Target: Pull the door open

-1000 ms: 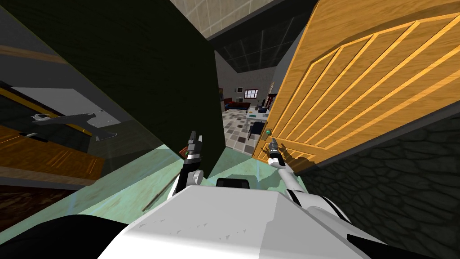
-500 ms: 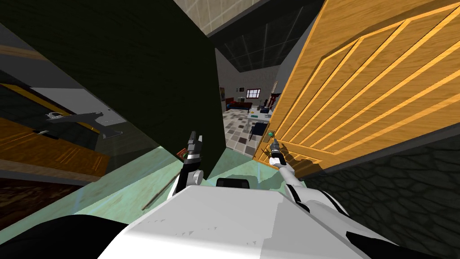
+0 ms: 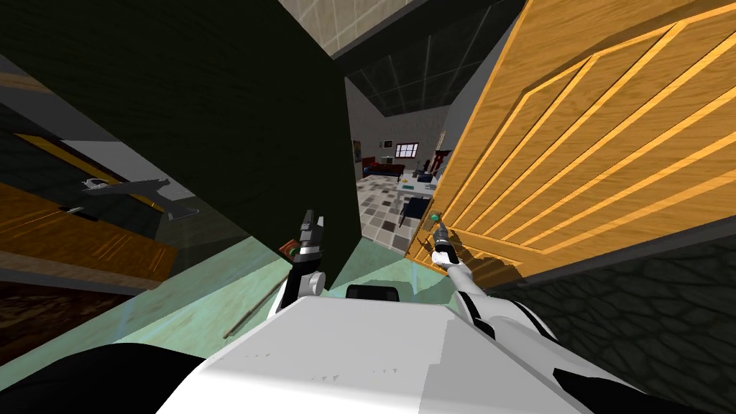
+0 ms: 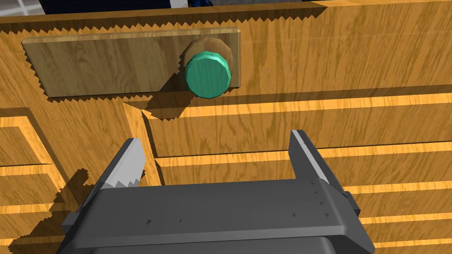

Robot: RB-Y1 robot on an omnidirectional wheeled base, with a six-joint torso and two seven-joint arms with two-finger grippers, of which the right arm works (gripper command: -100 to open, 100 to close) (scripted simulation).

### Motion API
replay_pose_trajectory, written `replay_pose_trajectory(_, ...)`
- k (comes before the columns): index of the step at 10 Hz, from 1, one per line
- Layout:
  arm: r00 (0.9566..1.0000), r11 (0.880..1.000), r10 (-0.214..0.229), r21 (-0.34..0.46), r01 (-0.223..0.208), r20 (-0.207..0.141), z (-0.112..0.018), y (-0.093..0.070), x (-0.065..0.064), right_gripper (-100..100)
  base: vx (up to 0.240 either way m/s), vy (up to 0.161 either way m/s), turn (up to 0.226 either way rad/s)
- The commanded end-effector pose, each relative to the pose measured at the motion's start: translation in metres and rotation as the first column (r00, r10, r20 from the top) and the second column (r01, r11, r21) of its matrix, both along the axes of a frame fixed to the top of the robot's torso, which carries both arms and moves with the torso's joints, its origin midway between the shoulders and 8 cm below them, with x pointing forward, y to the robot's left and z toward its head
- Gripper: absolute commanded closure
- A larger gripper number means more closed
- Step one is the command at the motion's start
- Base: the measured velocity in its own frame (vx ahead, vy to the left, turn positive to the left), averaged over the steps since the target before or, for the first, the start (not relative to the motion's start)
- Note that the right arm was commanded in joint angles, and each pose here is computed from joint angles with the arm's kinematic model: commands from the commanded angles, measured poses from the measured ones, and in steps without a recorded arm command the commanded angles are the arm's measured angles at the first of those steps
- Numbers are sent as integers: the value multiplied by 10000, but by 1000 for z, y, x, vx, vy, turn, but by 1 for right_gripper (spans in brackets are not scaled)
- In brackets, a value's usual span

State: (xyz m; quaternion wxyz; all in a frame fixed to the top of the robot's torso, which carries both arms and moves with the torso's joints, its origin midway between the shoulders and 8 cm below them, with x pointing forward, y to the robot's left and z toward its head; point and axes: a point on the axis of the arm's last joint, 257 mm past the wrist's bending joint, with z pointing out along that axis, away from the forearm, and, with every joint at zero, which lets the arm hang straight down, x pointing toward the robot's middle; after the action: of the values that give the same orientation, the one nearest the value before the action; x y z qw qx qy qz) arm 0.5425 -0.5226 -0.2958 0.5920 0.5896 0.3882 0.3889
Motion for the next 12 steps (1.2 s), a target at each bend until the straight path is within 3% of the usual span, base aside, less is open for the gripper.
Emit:
replay_pose_trajectory(1,10000,10000,-29,-2,29,3,0,-1,0,-100,163,-83,28)
replay_pose_trajectory(9,9999,9999,-169,5,169,-19,0,-7,-3,-100,156,-77,21)
replay_pose_trajectory(10,9999,9999,-169,5,169,-19,0,-7,-3,100,0,0,0)
replay_pose_trajectory(12,9999,9999,-169,5,169,-19,0,-7,-3,100,-27,12,1)
